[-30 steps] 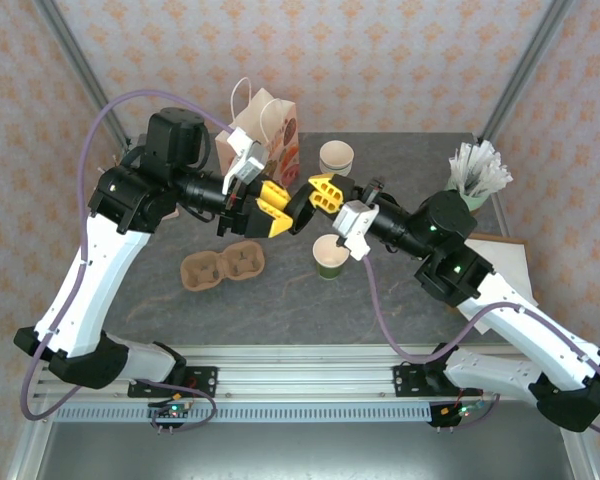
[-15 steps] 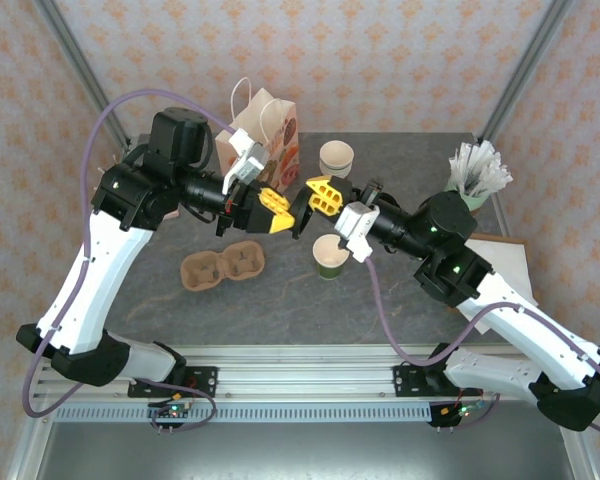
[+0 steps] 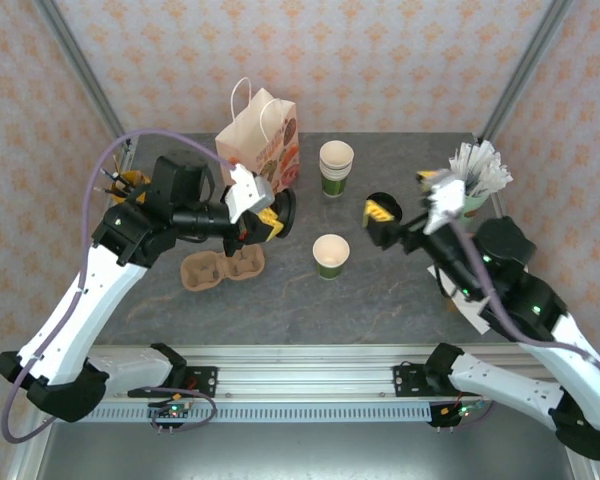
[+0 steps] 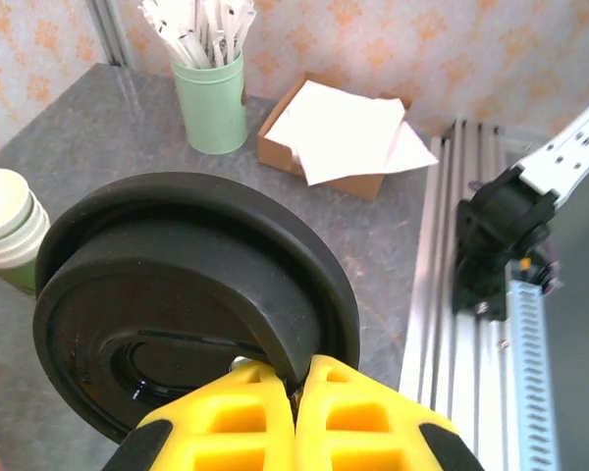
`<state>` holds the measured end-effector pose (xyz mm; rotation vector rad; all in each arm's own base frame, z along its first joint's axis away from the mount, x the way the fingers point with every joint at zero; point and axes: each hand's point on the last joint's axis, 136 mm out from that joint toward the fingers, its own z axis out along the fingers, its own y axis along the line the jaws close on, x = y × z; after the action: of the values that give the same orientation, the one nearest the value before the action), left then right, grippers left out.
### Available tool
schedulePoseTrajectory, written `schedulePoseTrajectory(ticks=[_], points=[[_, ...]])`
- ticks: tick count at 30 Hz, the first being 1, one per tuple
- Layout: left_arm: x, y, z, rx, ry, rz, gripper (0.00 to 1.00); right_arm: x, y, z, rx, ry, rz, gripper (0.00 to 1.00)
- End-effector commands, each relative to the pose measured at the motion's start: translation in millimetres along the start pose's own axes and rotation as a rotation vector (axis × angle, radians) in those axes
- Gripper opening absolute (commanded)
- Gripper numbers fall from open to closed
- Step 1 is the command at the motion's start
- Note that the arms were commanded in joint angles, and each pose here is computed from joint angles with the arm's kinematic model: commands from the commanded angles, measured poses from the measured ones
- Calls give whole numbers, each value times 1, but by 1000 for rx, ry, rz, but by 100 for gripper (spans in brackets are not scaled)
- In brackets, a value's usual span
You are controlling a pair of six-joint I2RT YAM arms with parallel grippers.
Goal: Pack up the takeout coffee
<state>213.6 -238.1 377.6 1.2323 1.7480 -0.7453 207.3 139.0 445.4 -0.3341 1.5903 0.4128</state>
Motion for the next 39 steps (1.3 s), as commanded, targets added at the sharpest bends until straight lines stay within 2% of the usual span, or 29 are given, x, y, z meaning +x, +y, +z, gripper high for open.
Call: schedulePoseTrajectory(ticks=[1,5,8,10,14,16,19,22,26,28,31,34,37,39], points=[[-3,7,13,-54,31,295,0,56,-42,-18,246,182,348,100],[8,-6,47,11,114,562,0,79,-24,-9,197,348,411,100],[27,-9,73,40,274,808,0,82,-13,3,175,487,431,100],[40,0,89,1,370,992,0,87,-10,13,174,578,486,100],[60,9,106,21,455,1091,0,121,-19,34,177,775,705,100],[71,10,112,34,502,1146,0,138,-6,48,66,859,780,99],[87,19,120,40,598,1227,0,158,14,69,-61,948,842,88],[95,23,131,74,635,1248,0,176,11,84,-43,971,857,86],[100,9,150,172,630,1113,0,194,-7,91,75,974,832,91],[107,6,155,202,694,1037,0,202,-13,90,114,972,830,98],[117,13,156,211,815,938,0,214,-29,82,217,959,807,100],[124,20,158,220,915,908,0,228,-49,72,326,944,822,100],[124,23,172,214,890,932,0,242,-59,69,375,936,862,100],[132,27,177,224,925,940,0,251,-62,69,393,940,870,100]])
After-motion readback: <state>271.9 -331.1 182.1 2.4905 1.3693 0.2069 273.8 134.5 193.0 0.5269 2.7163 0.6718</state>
